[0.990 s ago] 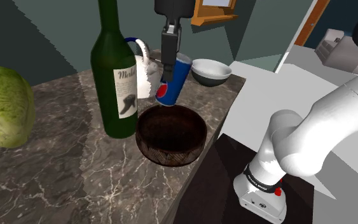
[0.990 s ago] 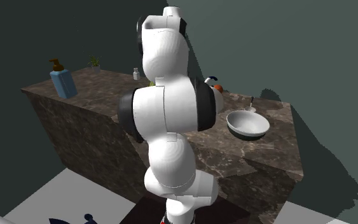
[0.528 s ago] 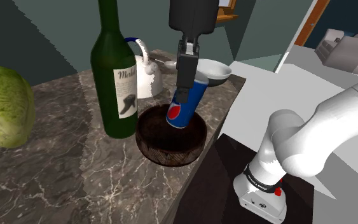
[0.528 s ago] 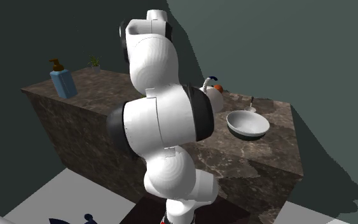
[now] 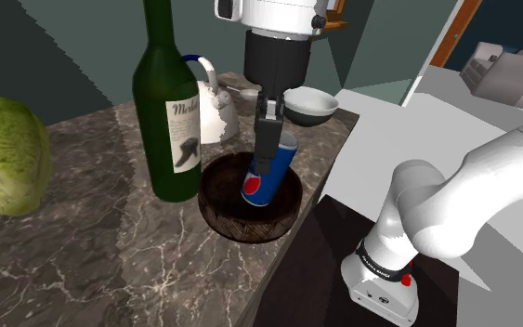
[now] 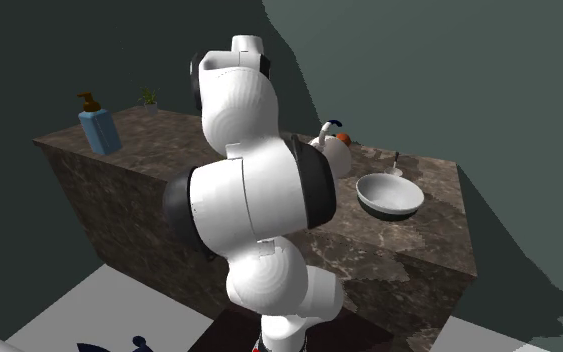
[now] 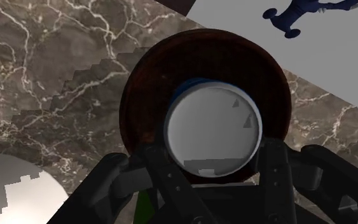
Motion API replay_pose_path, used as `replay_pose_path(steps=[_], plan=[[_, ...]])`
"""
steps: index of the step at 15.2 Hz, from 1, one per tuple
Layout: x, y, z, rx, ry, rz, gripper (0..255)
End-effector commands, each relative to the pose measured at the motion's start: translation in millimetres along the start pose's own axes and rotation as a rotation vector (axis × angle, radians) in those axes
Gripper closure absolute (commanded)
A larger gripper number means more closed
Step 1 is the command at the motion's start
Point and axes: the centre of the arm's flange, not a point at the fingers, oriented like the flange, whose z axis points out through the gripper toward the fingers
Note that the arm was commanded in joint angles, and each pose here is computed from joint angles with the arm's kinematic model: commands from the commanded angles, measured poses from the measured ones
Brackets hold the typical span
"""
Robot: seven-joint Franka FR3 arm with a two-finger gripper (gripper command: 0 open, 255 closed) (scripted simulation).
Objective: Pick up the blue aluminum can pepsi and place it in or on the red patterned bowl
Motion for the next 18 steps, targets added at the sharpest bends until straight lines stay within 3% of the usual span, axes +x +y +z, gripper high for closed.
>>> replay_pose_path(steps=[1, 10, 11, 16, 18], plan=[[0.1, 0.4, 10.9, 0.000, 0.001, 0.000, 255], [0.3, 0.7, 18.9, 0.000, 0.001, 0.000, 255], [0.4, 0.7, 19.0, 0.000, 0.001, 0.000, 0], [0.4, 0.7, 18.9, 0.000, 0.001, 0.000, 0], [0.3, 0.7, -7.5, 0.000, 0.001, 0.000, 0]])
